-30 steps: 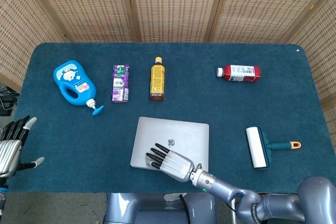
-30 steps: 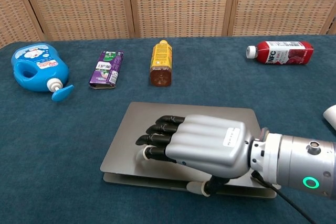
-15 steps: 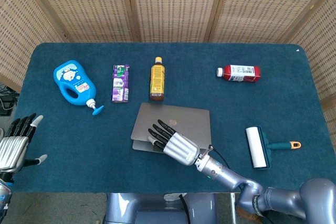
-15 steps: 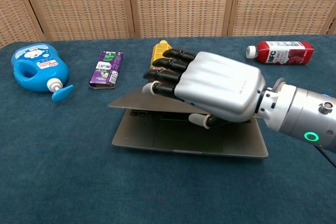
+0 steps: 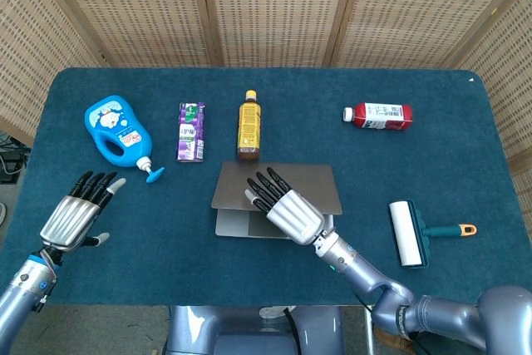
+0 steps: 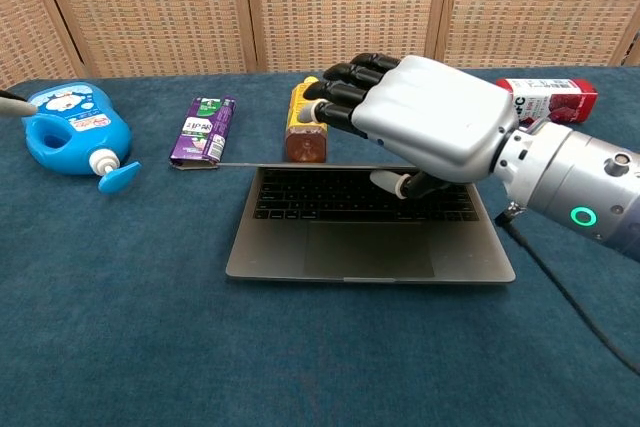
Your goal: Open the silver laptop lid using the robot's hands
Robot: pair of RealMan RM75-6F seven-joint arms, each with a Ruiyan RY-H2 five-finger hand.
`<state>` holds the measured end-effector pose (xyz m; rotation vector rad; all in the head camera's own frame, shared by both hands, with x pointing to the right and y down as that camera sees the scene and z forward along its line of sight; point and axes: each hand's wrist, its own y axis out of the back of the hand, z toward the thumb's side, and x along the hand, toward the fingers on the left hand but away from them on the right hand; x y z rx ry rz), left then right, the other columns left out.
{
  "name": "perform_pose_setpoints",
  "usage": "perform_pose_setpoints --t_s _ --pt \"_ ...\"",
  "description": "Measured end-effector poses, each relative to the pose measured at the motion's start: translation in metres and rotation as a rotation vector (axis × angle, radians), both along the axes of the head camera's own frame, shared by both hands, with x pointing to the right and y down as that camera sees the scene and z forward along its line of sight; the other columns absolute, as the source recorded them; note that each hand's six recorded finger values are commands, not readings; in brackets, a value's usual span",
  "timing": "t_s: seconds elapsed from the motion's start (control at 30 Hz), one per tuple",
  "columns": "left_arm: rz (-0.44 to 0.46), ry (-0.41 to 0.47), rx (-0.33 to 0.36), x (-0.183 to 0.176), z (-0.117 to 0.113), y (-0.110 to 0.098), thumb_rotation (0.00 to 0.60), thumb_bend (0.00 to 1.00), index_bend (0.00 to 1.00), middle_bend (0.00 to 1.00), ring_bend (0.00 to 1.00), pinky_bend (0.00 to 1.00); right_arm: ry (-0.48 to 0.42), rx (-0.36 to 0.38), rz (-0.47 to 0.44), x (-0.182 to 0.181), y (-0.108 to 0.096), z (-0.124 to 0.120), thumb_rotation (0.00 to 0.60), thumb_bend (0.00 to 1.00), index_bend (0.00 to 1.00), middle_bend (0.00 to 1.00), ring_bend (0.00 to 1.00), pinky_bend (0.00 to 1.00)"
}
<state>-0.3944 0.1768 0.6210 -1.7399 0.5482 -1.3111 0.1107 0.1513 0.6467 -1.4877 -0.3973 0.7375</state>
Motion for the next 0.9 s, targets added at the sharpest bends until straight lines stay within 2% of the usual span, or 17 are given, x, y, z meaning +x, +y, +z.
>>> perform_pose_setpoints --t_s 0.1,0.3,0.57,0.9 --pt "0.059 0.063 -0.01 0.015 0.007 -0.002 0.6 0.79 0.18 0.0 0.04 0.03 -0.015 -0.039 0.037 0.002 -0.004 0.0 0.6 0.57 0.16 0.16 0.1 0.15" --pt "0.186 0.181 -0.025 0.053 0.032 -0.003 0.6 0.9 0.32 0.08 0.16 0.17 -0.053 -0.102 0.096 0.004 -0.012 -0.002 0.6 0.58 0.17 0.16 0.1 0.15" --pt "0.256 0.276 -0.065 0.093 0.055 0.0 0.6 0.99 0.33 0.11 0.2 0.23 -0.059 -0.108 0.103 0.002 -0.016 -0.002 0.6 0.58 0.17 0.16 0.1 0.16" --pt "0.273 0.345 -0.126 0.132 0.074 0.0 0.6 1.0 0.35 0.13 0.22 0.25 -0.067 -0.123 0.106 -0.001 -0.017 -0.001 0.6 0.58 0.17 0.17 0.1 0.15"
